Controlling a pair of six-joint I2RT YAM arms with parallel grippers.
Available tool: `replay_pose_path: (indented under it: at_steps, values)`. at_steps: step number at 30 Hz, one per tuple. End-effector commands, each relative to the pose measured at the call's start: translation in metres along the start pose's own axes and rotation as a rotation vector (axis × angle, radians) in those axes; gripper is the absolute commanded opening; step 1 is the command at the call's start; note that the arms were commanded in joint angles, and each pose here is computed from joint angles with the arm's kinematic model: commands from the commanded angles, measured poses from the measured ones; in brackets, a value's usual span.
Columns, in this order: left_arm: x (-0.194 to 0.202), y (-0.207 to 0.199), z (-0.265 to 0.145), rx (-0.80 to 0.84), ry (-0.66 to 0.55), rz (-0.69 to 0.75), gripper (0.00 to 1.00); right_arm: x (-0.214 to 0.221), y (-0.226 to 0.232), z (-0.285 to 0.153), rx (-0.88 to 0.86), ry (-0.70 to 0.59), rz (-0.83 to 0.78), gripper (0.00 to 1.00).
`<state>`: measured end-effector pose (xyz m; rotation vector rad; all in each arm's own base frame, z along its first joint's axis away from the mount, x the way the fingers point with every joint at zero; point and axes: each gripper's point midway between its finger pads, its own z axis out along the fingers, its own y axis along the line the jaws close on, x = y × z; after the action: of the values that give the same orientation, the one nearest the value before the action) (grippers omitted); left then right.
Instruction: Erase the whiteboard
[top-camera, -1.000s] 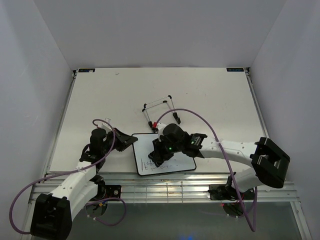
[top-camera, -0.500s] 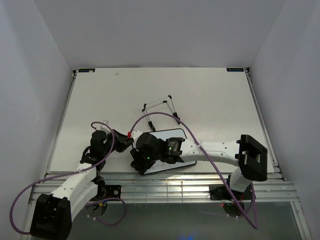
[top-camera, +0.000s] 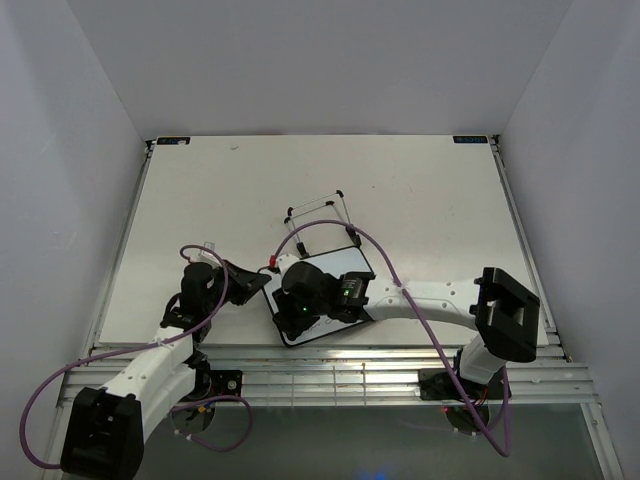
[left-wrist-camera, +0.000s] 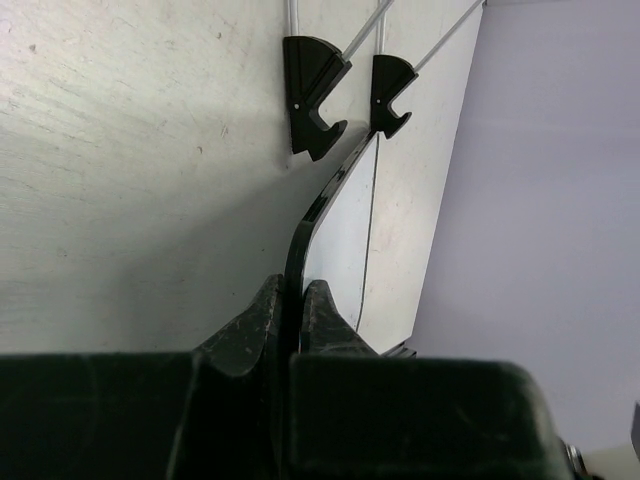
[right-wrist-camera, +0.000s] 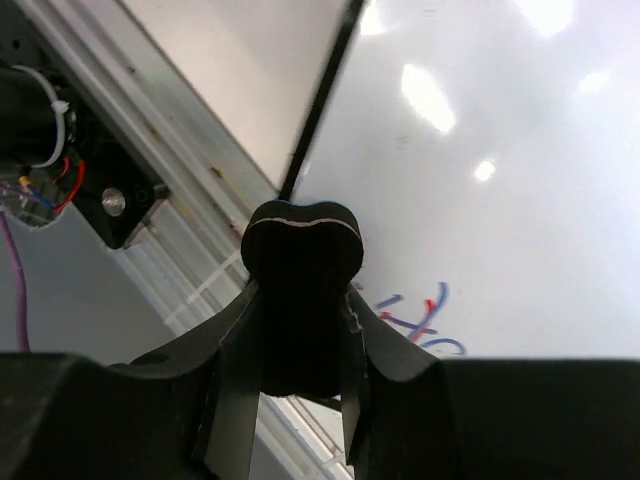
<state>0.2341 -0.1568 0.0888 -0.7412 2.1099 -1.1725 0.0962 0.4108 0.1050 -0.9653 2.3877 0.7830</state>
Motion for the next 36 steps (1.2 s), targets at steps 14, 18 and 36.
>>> replay_pose_path:
  at_steps: [14,18,36]
  values:
    - [0.012,0.005,-0.002,-0.019,0.071,0.043,0.0,0.106,-0.158,-0.016,0.347,0.247,0.14,0.08]
    - [0.012,0.007,-0.002,-0.024,0.071,0.046,0.0,0.119,-0.175,-0.028,0.373,0.274,0.16,0.08]
    - [0.012,0.007,-0.003,-0.022,0.068,0.051,0.0,0.001,-0.064,-0.056,0.245,0.027,0.03,0.08]
